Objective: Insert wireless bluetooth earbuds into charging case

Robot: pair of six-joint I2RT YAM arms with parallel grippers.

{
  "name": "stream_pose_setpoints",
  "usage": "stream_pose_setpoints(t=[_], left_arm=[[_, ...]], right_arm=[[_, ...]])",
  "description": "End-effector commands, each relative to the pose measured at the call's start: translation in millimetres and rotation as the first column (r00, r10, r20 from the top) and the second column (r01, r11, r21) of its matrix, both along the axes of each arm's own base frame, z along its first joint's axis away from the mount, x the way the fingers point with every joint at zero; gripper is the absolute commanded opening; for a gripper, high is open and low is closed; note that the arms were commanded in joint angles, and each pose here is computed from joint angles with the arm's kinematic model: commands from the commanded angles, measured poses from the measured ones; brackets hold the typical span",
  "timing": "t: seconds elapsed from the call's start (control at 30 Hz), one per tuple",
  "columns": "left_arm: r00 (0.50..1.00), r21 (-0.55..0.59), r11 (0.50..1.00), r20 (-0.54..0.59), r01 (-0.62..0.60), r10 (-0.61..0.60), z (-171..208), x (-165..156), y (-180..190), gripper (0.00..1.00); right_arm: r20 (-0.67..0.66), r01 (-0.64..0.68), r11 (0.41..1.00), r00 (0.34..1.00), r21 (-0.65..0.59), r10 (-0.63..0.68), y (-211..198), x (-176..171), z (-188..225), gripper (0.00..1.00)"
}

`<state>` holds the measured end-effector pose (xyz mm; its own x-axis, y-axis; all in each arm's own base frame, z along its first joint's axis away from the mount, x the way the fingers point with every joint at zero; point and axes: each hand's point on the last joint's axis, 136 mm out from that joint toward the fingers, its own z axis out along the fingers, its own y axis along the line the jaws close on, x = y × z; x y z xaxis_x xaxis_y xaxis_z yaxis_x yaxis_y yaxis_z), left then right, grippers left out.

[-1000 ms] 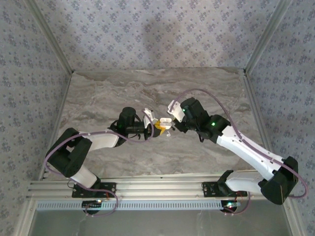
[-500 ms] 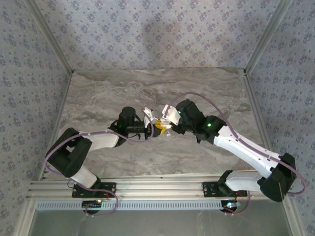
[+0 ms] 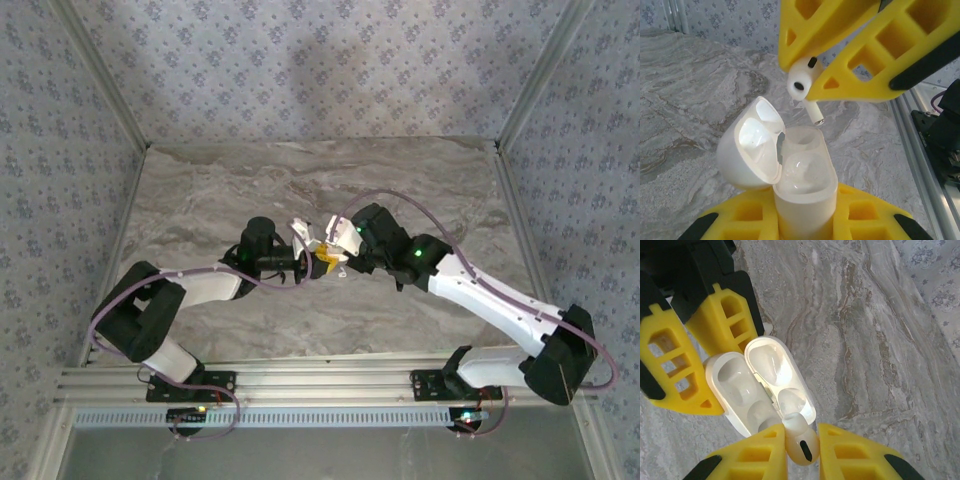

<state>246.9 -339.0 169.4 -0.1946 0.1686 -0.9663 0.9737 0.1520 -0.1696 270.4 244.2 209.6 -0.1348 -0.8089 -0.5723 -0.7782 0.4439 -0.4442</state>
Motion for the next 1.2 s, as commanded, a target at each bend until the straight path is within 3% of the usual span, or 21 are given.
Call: stream_pose_setpoints(t=[0.0,0.67,0.87,1.17], left_arm=[[0.997,-0.065,0.997,0.066,0.042,-0.038,32,-5,-5,0.16],[0.997,-0.074,0.997,0.083,0.012,-0.005,40,-2,-4,0.16],[0.996,-0.066,0.998,0.085,0.01,-0.004,38,-2,-3,0.16],[0.996,-0.054,0.999,0.09,0.003,0.002,35,-1,-3,0.16]], right_arm=[[0.038,-0.002,1.0,0.999,-0.021,0.003,2,5,7,0.19],[0.04,-0.052,0.995,0.998,-0.088,0.055,9,-9,-3,0.19],[0.013,-0.072,0.997,0.997,-0.031,0.072,15,-16,2,0.25],[-0.094,-0.067,0.986,0.992,0.154,0.082,22,-31,17,0.4]])
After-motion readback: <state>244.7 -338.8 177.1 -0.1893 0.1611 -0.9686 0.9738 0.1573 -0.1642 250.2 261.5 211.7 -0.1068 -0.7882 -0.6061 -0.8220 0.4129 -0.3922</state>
